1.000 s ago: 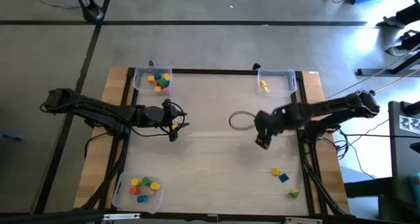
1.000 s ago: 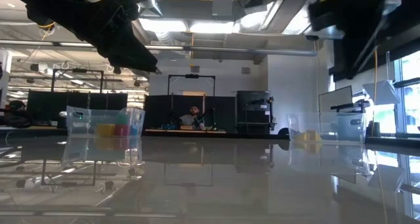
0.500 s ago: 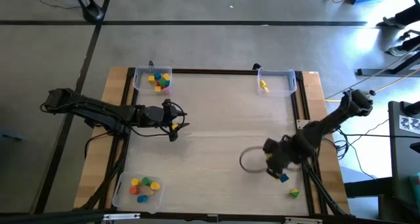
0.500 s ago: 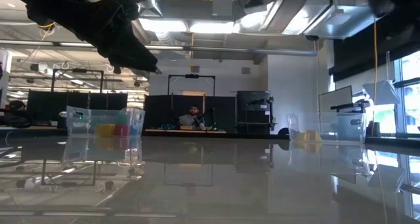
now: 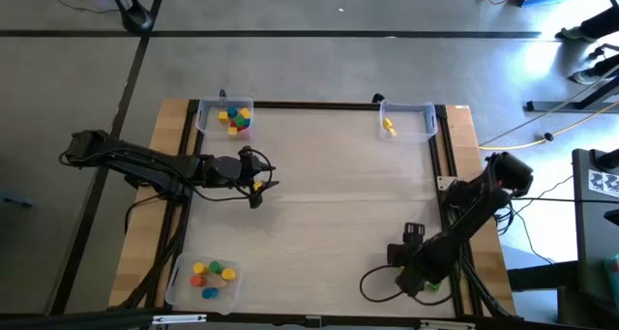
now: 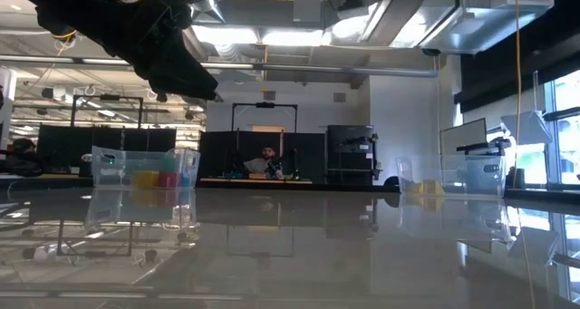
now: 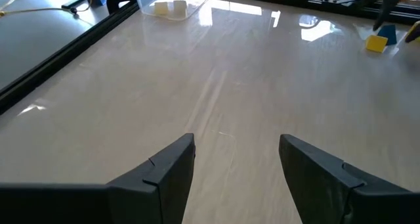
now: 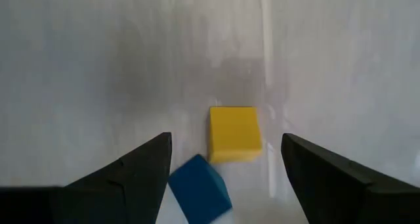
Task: Sort blocks by size
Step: Put the right yellow triangular prism block into the top right transparent bin
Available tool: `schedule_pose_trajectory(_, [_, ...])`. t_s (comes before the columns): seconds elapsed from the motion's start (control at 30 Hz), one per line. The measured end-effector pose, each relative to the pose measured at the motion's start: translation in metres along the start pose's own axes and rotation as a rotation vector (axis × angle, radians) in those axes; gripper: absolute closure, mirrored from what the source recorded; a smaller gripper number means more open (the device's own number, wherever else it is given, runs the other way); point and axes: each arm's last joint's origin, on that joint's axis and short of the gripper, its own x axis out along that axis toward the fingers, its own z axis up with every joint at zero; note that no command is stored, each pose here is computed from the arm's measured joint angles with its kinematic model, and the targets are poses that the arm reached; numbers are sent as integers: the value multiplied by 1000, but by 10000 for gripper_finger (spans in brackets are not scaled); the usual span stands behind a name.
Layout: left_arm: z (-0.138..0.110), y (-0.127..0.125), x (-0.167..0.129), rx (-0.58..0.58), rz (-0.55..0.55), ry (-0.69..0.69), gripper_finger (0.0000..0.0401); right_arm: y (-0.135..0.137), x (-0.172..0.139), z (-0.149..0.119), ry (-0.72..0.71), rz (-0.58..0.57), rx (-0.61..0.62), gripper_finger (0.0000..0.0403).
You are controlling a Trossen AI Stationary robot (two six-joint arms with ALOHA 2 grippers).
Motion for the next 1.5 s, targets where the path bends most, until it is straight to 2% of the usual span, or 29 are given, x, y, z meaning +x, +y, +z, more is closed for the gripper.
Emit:
schedule_pose_trajectory(0.2, [0, 0, 0, 0, 0, 0, 191, 3, 25, 3, 102, -58, 11, 116])
schedule_pose_trajectory(0.47, [0, 0, 0, -3, 0, 1, 191, -7, 43, -2, 133, -20, 17, 121])
schedule_pose_trajectory(0.6, [0, 0, 0, -1, 1, 4, 191, -6, 45, -2, 121, -4, -7, 163])
schedule_pose_trajectory(0.8, [0, 0, 0, 9, 2, 3, 191, -9, 45, 2, 131, 3, -14, 272])
schedule_pose_trajectory(0.93, [0, 0, 0, 8, 2, 0, 191, -16, 38, 7, 130, 41, -22, 272])
schedule_pose_trajectory(1.03, [0, 0, 0, 8, 2, 1, 191, -34, 29, 14, 109, 22, 35, 272])
schedule_pose_trajectory(1.13, [0, 0, 0, 8, 2, 0, 191, -52, 11, 29, 32, 72, 129, 272])
schedule_pose_trajectory(1.27, [0, 0, 0, 8, 1, -2, 191, -90, -8, 42, -26, 84, 252, 272])
schedule_pose_trajectory(1.5, [0, 0, 0, 8, 2, -1, 191, -165, -41, 48, -230, -71, 434, 271])
